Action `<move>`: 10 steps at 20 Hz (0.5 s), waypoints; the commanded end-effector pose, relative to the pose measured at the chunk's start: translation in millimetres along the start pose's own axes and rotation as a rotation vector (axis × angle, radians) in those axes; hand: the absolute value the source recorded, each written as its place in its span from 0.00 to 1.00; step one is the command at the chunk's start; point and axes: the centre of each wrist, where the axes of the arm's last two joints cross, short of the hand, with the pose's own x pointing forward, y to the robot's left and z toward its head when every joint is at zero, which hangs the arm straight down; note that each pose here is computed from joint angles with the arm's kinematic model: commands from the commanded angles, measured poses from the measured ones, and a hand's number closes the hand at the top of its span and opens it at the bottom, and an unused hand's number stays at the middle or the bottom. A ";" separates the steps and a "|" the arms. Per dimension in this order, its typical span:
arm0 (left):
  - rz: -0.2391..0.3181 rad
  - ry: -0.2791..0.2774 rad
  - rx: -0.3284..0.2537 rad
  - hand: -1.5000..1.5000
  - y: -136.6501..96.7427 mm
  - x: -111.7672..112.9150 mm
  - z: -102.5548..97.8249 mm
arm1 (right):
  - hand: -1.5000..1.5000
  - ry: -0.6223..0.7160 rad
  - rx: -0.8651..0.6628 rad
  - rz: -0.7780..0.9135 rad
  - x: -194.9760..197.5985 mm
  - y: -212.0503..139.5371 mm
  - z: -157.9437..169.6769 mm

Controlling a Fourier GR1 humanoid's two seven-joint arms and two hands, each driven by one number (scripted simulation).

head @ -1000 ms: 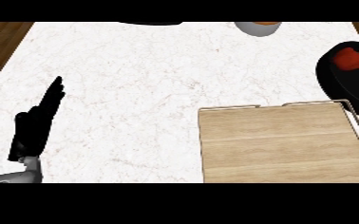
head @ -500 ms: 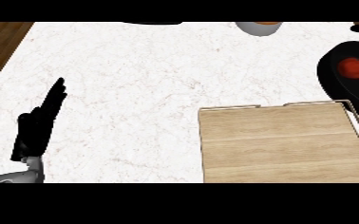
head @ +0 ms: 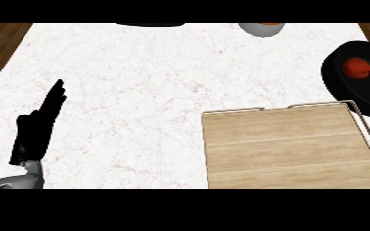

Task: Pick the bell pepper from the tray and place it in the pot

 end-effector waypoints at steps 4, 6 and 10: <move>0.000 0.022 0.004 0.50 5.6 1.2 9.7 | 0.00 0.037 0.073 -0.162 -19.6 -34.0 3.6; -0.007 0.020 0.026 0.50 15.7 7.8 -0.5 | 0.00 0.029 0.071 -0.180 -42.5 -56.0 14.0; 0.003 0.027 0.035 0.50 13.5 -13.3 10.4 | 0.00 0.025 0.045 -0.211 -49.8 -65.8 19.3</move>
